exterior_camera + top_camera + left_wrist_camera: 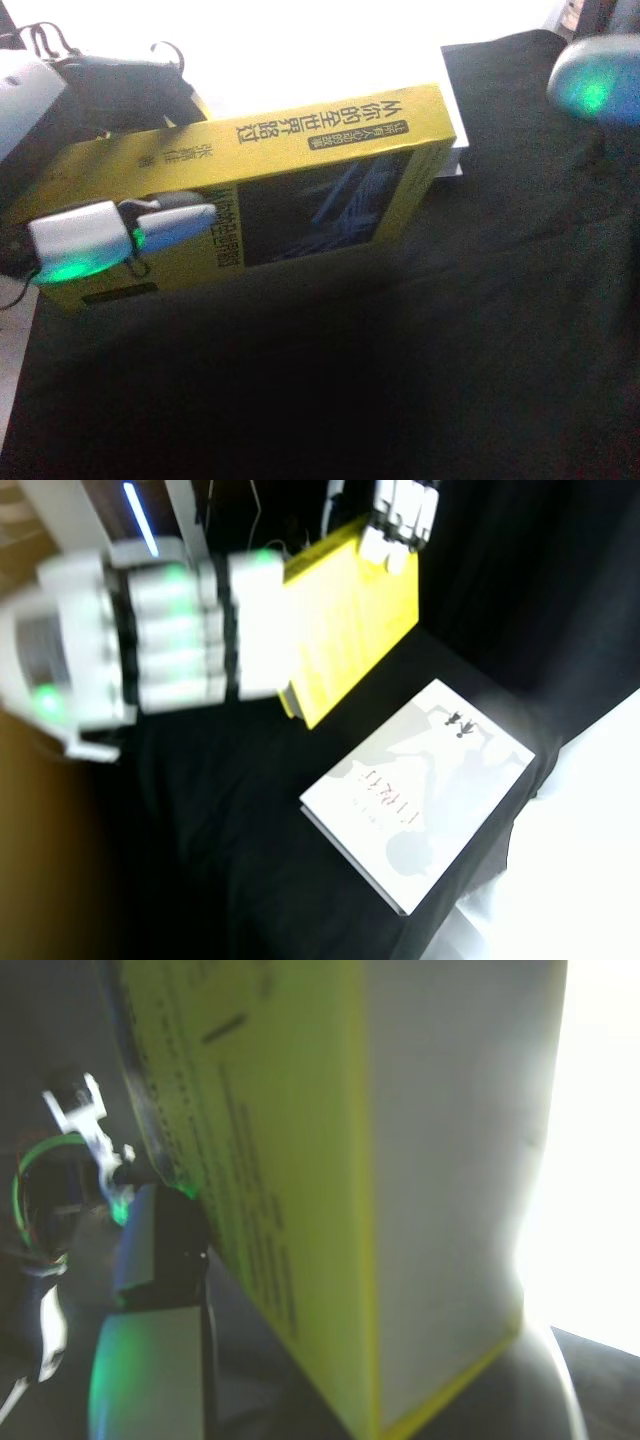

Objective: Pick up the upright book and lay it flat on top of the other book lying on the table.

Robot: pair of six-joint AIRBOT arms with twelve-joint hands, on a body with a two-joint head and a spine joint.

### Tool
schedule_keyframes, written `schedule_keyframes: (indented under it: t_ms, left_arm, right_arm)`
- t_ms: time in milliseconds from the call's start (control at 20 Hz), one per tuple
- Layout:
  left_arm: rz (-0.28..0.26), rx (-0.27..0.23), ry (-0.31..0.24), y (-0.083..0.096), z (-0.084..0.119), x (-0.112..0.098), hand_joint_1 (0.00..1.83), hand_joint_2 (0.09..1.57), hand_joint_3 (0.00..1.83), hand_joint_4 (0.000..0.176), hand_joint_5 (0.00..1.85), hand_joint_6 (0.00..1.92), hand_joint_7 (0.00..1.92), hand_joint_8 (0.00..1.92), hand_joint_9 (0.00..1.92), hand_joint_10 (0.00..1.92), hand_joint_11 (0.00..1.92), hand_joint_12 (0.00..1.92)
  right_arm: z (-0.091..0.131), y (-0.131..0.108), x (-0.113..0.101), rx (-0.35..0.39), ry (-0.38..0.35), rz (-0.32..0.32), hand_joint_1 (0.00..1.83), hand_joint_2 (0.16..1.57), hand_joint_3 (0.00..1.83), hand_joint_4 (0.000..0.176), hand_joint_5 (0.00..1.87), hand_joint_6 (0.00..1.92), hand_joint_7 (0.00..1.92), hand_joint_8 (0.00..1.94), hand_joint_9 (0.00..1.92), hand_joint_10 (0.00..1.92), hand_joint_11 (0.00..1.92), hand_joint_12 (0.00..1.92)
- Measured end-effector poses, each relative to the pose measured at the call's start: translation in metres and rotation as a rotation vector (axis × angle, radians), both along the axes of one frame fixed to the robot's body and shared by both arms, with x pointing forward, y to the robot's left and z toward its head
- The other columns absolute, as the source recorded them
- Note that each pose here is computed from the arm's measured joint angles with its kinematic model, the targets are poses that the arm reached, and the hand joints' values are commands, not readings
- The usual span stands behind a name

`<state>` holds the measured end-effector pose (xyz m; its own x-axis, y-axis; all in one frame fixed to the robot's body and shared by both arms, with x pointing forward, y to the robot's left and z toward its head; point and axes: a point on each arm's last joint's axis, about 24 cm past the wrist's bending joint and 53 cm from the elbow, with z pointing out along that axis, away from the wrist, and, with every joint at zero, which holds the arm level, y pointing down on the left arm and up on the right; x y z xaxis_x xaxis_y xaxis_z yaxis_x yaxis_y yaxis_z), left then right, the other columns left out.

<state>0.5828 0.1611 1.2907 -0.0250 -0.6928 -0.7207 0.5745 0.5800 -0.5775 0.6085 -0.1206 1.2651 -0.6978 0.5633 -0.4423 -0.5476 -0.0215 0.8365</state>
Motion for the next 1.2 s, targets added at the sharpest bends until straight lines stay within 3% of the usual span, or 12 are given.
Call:
schedule_keyframes:
  t_ms: [250, 350, 400, 450, 500, 650, 750, 950, 1000, 1050, 1150, 1200]
  left_arm:
    - [-0.07, -0.015, -0.075, -0.021, 0.018, -0.013, 1.24, 1.19, 0.0, 0.0, 0.81, 1.0, 0.88, 1.43, 1.06, 1.66, 1.04, 1.9]
    - [-0.09, -0.03, -0.124, -0.024, 0.028, -0.023, 1.26, 1.13, 0.0, 0.0, 0.89, 0.93, 1.03, 1.18, 1.05, 1.32, 0.97, 1.69]
    - [-0.097, -0.05, -0.167, -0.024, 0.038, -0.031, 1.27, 1.12, 0.0, 0.0, 0.9, 0.91, 1.04, 1.15, 1.05, 1.28, 0.95, 1.65]
    - [-0.102, -0.072, -0.222, -0.021, 0.051, -0.04, 1.27, 1.12, 0.0, 0.0, 0.89, 0.94, 1.06, 1.1, 1.08, 1.15, 0.96, 1.54]
    - [-0.104, -0.079, -0.244, -0.02, 0.055, -0.044, 1.27, 1.12, 0.0, 0.0, 0.89, 0.94, 1.06, 1.1, 1.08, 1.15, 0.96, 1.54]
    - [-0.099, -0.115, -0.291, -0.015, 0.067, -0.051, 1.27, 1.13, 0.0, 0.0, 0.84, 1.01, 1.07, 1.07, 1.21, 0.97, 1.1, 1.4]
    - [-0.09, -0.124, -0.278, -0.012, 0.065, -0.048, 1.26, 1.15, 0.0, 0.0, 0.79, 1.09, 1.05, 1.09, 1.21, 0.9, 1.09, 1.32]
    - [-0.083, -0.124, -0.27, -0.011, 0.064, -0.047, 1.37, 1.16, 0.01, 0.0, 0.69, 1.13, 0.92, 1.15, 0.92, 1.33, 0.76, 1.44]
    - [-0.083, -0.122, -0.266, -0.011, 0.062, -0.046, 1.2, 1.11, 0.0, 0.0, 0.42, 0.65, 0.56, 0.87, 0.53, 1.11, 0.3, 1.53]
    - [-0.084, -0.118, -0.26, -0.012, 0.06, -0.046, 1.06, 1.08, 0.0, 0.024, 0.3, 0.31, 0.35, 0.53, 0.28, 0.92, 0.06, 1.45]
    - [-0.08, -0.12, -0.261, -0.01, 0.06, -0.046, 0.76, 0.95, 0.0, 0.154, 0.01, 0.02, 0.02, 0.04, 0.01, 0.11, 0.0, 0.37]
    - [-0.061, -0.127, -0.254, -0.005, 0.059, -0.044, 0.7, 0.93, 0.0, 0.162, 0.0, 0.0, 0.0, 0.01, 0.0, 0.02, 0.0, 0.07]
  right_arm:
    - [-0.019, 0.026, -0.001, -0.008, 0.029, 0.06, 0.44, 1.1, 0.0, 0.013, 0.0, 0.0, 0.0, 0.0, 0.0, 0.0, 0.0, 0.0]
    - [-0.028, 0.028, 0.009, -0.023, 0.049, 0.039, 0.72, 0.98, 0.0, 0.0, 0.0, 0.0, 0.0, 0.0, 0.0, 0.0, 0.01, 0.02]
    - [-0.034, 0.03, 0.013, -0.031, 0.066, 0.03, 0.68, 1.0, 0.0, 0.0, 0.0, 0.0, 0.03, 0.01, 0.09, 0.08, 0.0, 0.86]
    - [-0.039, 0.033, 0.015, -0.036, 0.084, 0.036, 0.8, 1.04, 0.01, 0.0, 0.19, 0.1, 0.46, 0.21, 0.3, 0.76, 0.0, 1.73]
    - [-0.04, 0.034, 0.016, -0.034, 0.091, 0.037, 0.8, 1.04, 0.01, 0.0, 0.19, 0.1, 0.46, 0.21, 0.3, 0.76, 0.0, 1.73]
    - [-0.042, 0.034, 0.021, -0.02, 0.11, 0.036, 1.15, 1.18, 0.01, 0.0, 0.61, 1.2, 0.97, 1.02, 0.85, 1.21, 0.62, 1.81]
    - [-0.037, 0.035, 0.02, -0.007, 0.099, 0.043, 1.17, 1.16, 0.0, 0.0, 0.88, 1.14, 1.19, 1.64, 1.25, 1.84, 1.26, 1.91]
    - [-0.034, 0.033, 0.021, 0.0, 0.089, 0.043, 1.25, 1.17, 0.0, 0.0, 0.77, 1.12, 1.0, 1.23, 1.08, 1.33, 1.0, 1.7]
    - [-0.034, 0.033, 0.021, -0.002, 0.089, 0.041, 1.25, 1.16, 0.0, 0.0, 0.79, 1.11, 1.03, 1.14, 1.1, 1.26, 1.02, 1.66]
    - [-0.034, 0.032, 0.022, -0.004, 0.089, 0.037, 1.26, 1.15, 0.0, 0.0, 0.8, 1.1, 1.05, 1.11, 1.12, 1.2, 1.0, 1.64]
    - [-0.04, 0.024, 0.03, -0.035, 0.1, 0.002, 1.26, 1.14, 0.0, 0.0, 0.82, 1.06, 1.06, 1.09, 1.13, 1.16, 0.99, 1.63]
    - [-0.041, 0.02, 0.033, -0.047, 0.103, -0.013, 1.26, 1.14, 0.0, 0.0, 0.81, 1.1, 1.06, 1.07, 1.08, 1.13, 0.95, 1.62]
